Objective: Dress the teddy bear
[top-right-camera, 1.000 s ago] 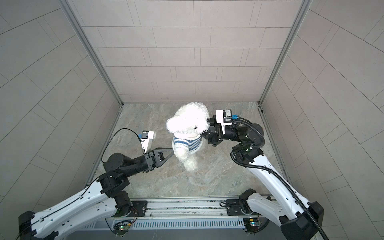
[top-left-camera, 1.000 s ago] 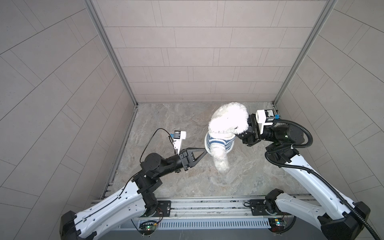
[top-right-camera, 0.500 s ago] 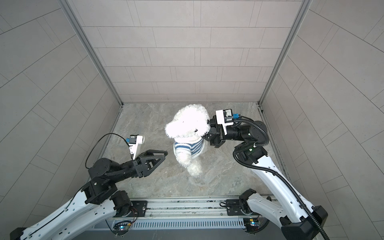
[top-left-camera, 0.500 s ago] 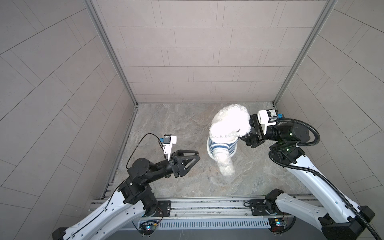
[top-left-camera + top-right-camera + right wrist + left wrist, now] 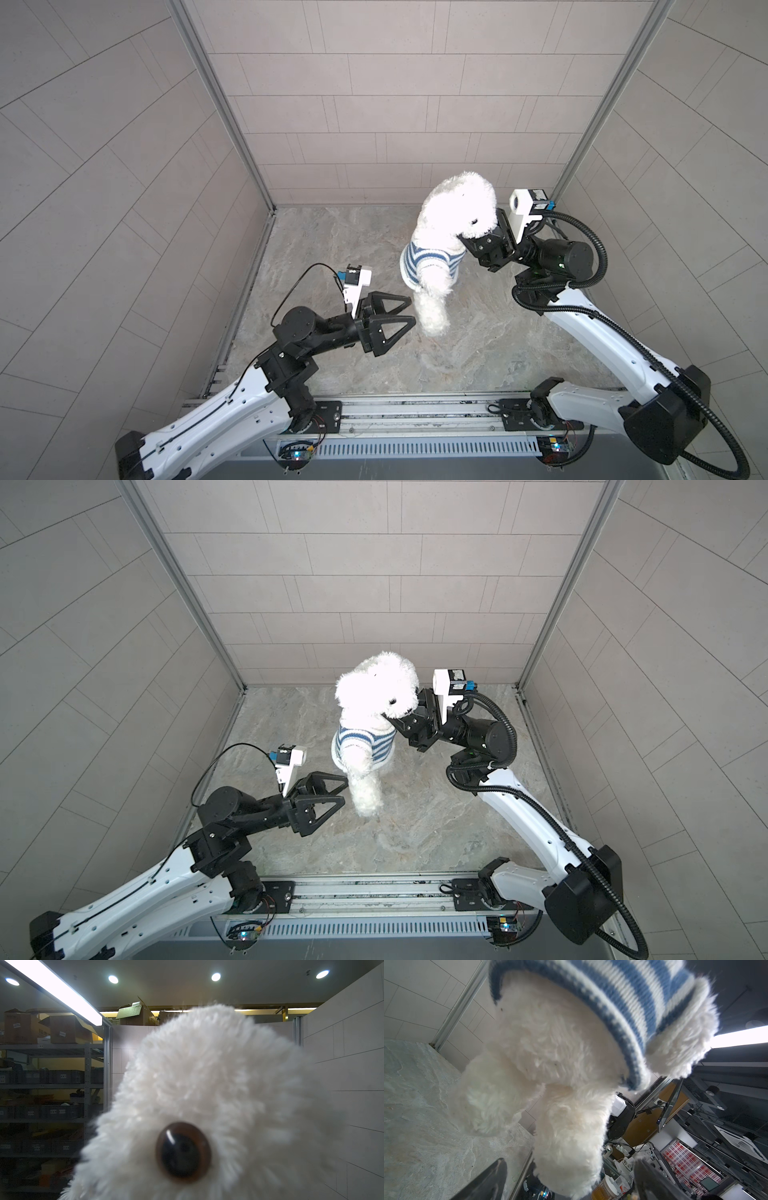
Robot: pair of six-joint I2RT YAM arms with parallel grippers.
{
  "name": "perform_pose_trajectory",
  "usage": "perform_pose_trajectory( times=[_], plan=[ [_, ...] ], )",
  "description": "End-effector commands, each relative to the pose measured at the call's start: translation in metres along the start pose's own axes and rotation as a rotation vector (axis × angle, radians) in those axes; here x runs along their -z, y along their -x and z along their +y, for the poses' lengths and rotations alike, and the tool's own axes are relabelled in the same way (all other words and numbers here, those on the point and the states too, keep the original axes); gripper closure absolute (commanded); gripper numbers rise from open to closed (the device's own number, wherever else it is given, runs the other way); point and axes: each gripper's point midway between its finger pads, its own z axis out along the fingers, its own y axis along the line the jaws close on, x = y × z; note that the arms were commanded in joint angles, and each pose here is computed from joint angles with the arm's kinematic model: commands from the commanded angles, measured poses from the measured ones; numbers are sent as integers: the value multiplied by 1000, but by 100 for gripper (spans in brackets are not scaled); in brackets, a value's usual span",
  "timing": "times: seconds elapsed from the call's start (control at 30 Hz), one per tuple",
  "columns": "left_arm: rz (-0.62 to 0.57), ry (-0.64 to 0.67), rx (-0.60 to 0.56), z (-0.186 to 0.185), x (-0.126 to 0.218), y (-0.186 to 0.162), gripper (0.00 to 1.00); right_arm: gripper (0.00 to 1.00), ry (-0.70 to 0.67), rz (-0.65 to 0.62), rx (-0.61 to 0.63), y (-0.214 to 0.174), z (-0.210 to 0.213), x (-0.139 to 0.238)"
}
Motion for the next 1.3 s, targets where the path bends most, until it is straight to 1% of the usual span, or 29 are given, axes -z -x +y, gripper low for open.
perform_pose_trajectory(
  times=[0.0,0.1,0.17,0.27,0.37,0.5,0.57,0.67,0.7,0.77,0.83,0.87,0.93,0.97,1.03,1.13,1.2,1.27],
  plan=[
    [-34,-45,-92,-17,-11,16,6,100,14,-99,69,28,13,2],
    [-68,-18,-81,-9,-19,22,12,100,8,-100,67,23,11,4],
    [-97,5,-66,-1,-21,26,20,100,6,-98,65,20,10,5],
    [-116,-6,-46,2,-25,27,28,100,-16,-86,59,14,5,7],
    [-130,-21,-32,2,-27,28,33,100,-40,-76,59,7,0,9],
    [-134,-21,-34,3,-29,29,34,100,-50,-71,42,-1,-5,11],
    [-133,-21,-40,3,-31,30,38,100,-53,-73,36,-4,-7,12],
    [-132,-10,-42,6,-34,31,53,100,-61,-74,29,-9,-10,14],
    [-133,2,-43,8,-34,32,59,99,-65,-71,24,-11,-11,15],
    [-134,47,-49,15,-32,32,77,92,-76,-62,11,-17,-15,16],
    [-132,137,-55,32,-27,32,97,81,-96,-40,-14,-27,-21,19],
    [-137,173,-55,39,-23,33,100,76,-106,-29,-25,-33,-22,20],
    [-148,304,-39,68,-9,34,100,62,-160,6,-60,-51,-31,28],
    [-152,346,-39,77,-3,35,100,55,-194,25,-76,-59,-36,33],
    [-165,444,-33,97,12,38,100,42,-279,110,-134,-92,-47,48],
    [-143,558,-50,121,27,41,100,29,-383,217,-206,-134,-53,74],
    [-118,636,-78,133,33,43,100,24,-441,282,-255,-159,-56,91],
    [-104,676,-98,143,36,47,100,19,-495,323,-293,-176,-58,106]
  ],
)
